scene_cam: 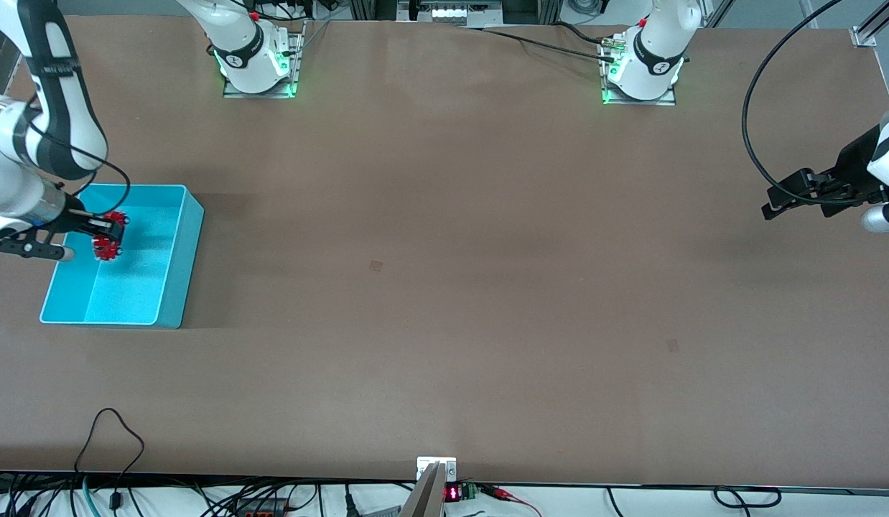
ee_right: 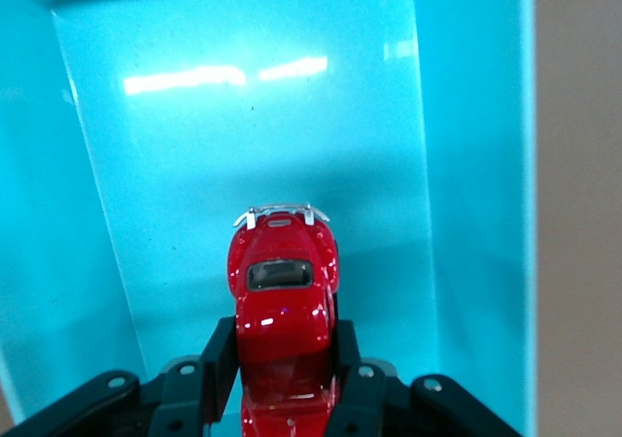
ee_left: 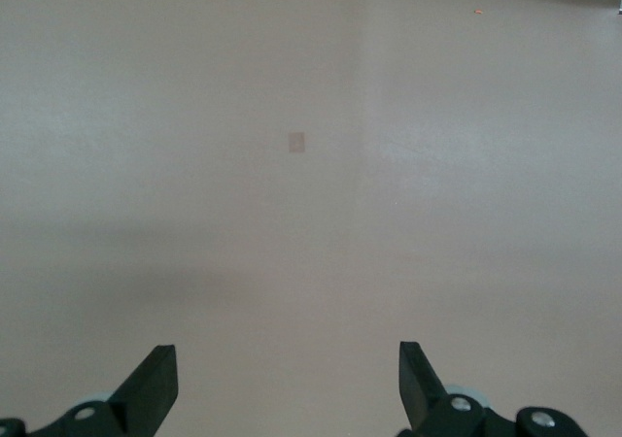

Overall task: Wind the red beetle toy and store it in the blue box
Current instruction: 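Lower the car into the cyan box and open the right gripper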

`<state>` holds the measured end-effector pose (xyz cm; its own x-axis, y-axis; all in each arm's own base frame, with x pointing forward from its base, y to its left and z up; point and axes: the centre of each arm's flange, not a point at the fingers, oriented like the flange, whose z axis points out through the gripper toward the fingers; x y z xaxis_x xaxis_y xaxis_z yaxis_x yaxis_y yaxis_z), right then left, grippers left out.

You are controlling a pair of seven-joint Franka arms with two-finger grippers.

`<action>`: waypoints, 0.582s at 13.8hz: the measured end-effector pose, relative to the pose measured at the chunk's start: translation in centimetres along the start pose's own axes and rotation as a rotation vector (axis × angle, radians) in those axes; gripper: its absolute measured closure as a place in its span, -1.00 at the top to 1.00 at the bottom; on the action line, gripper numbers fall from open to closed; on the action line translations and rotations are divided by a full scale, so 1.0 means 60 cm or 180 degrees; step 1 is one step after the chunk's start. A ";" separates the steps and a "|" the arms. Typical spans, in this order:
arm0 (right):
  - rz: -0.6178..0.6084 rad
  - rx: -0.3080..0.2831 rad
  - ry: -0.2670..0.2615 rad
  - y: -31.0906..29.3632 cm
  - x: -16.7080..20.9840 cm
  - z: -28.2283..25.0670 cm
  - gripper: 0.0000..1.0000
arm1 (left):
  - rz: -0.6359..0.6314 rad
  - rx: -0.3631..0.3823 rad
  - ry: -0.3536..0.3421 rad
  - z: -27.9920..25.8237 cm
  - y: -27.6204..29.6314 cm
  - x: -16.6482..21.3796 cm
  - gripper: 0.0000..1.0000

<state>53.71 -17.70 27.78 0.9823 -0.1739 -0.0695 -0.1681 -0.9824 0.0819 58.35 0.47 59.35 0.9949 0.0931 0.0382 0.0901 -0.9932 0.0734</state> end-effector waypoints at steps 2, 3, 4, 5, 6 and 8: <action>0.0063 0.0046 -0.0103 -0.006 0.000 0.037 -0.12 | 0.0004 0.0000 0.0002 0.000 0.001 0.000 1.00; 0.0068 0.0048 -0.0152 -0.009 -0.001 0.054 -0.12 | 0.0006 -0.0001 0.0003 0.000 0.002 0.000 1.00; 0.0067 0.0045 -0.0189 -0.011 -0.001 0.066 -0.12 | 0.0007 -0.0001 0.0009 0.000 0.002 0.000 1.00; 0.0065 0.0043 -0.0219 -0.013 -0.002 0.078 -0.12 | 0.0007 -0.0002 0.0025 -0.001 0.002 0.001 1.00; 0.0062 0.0041 -0.0247 -0.014 -0.002 0.087 -0.12 | 0.0008 -0.0003 0.0038 -0.002 0.002 0.002 1.00; 0.0057 0.0036 -0.0279 -0.015 -0.003 0.103 -0.02 | 0.0008 -0.0004 0.0046 -0.002 0.002 0.002 1.00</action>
<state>53.17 -17.21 21.60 0.9682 -0.1964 -0.1549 -0.1871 -0.9796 0.0728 58.50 0.34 59.49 0.9944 0.0915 0.0527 0.0875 -0.9934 0.0745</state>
